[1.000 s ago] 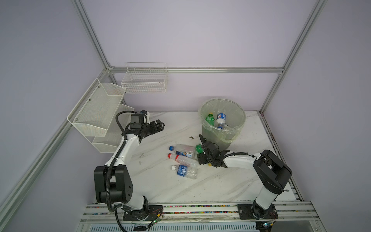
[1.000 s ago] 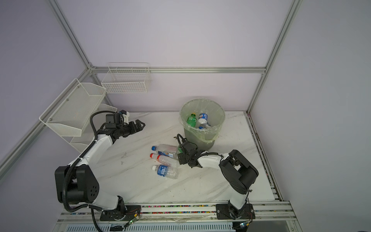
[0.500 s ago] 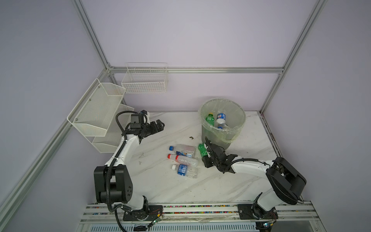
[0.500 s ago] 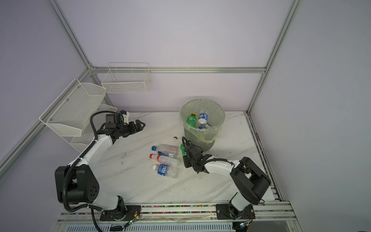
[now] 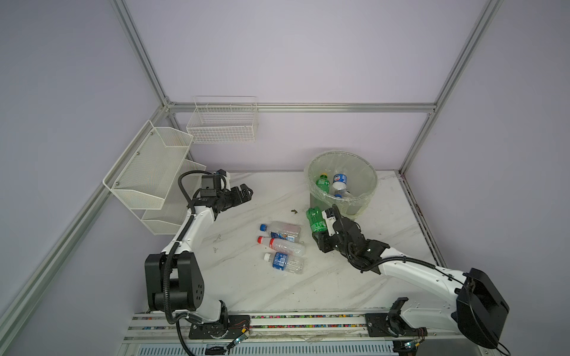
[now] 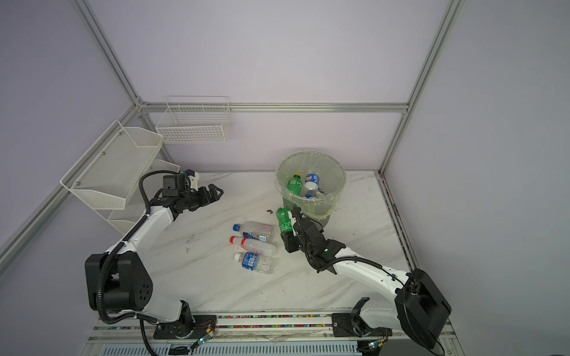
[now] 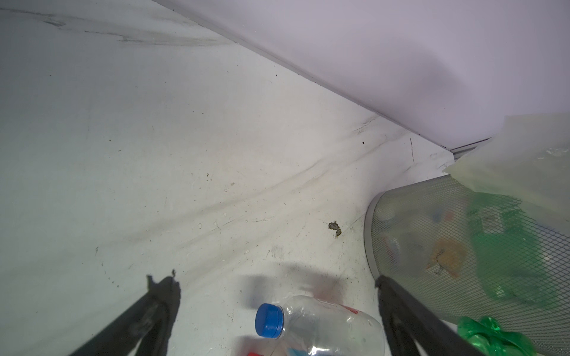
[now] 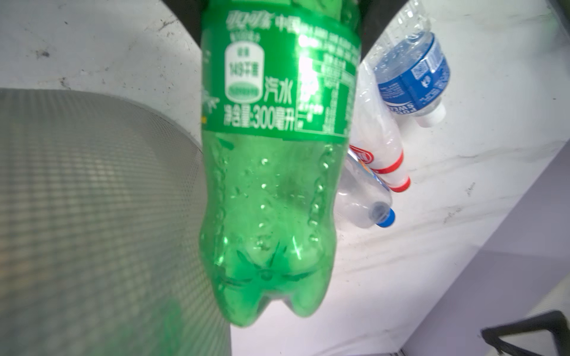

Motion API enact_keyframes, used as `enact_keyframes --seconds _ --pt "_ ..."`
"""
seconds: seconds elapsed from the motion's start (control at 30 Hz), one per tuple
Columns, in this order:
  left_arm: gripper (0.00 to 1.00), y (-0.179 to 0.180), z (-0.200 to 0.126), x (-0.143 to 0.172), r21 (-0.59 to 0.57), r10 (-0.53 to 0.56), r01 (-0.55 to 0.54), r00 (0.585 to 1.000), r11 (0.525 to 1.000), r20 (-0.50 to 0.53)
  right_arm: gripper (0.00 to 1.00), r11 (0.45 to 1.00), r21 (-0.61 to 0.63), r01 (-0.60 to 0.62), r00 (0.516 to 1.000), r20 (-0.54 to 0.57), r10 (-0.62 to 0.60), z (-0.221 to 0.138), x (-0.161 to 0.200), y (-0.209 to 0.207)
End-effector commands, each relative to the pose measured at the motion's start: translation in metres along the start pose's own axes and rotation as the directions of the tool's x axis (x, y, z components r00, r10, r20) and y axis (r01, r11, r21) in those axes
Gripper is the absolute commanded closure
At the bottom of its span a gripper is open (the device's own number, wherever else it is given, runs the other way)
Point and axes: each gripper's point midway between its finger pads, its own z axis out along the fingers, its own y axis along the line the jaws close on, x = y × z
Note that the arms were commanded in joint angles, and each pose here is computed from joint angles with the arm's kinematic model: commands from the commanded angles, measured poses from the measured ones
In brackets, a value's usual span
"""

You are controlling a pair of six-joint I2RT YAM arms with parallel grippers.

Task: Throw the plastic bottles in the bin
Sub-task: Pick up the plastic bottle from the center of the table.

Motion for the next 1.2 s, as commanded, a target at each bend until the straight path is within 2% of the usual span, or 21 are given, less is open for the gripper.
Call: enact_keyframes --seconds 0.0,0.27,0.47,0.7,0.93,1.17 --pt "0.0 0.005 0.005 0.005 0.0 -0.004 0.004 1.0 1.0 -0.006 0.6 1.0 -0.006 -0.006 1.0 -0.009 0.006 -0.01 -0.001 0.005" --pt "0.0 0.007 0.006 0.007 -0.006 -0.005 0.005 1.0 1.0 -0.013 0.61 0.995 -0.093 0.03 0.999 0.041 -0.027 -0.028 -0.016 0.033" --pt "0.0 0.009 0.005 0.006 -0.015 -0.001 0.001 1.0 1.0 -0.011 0.62 0.988 -0.129 0.083 0.996 0.039 -0.079 -0.03 -0.017 0.06" --pt "0.0 0.009 0.005 0.007 -0.019 -0.001 0.0 1.0 1.0 -0.012 0.64 0.987 -0.147 0.071 0.989 0.136 -0.051 -0.054 -0.05 0.079" --pt "0.0 0.008 0.005 0.007 -0.015 0.0 0.0 1.0 1.0 -0.013 0.65 0.993 -0.115 -0.012 0.952 0.304 0.047 -0.104 -0.092 0.064" --pt "0.0 0.007 0.006 0.007 -0.007 -0.003 0.003 1.0 1.0 -0.017 0.65 0.993 -0.087 -0.081 0.896 0.43 0.111 -0.157 -0.113 0.04"
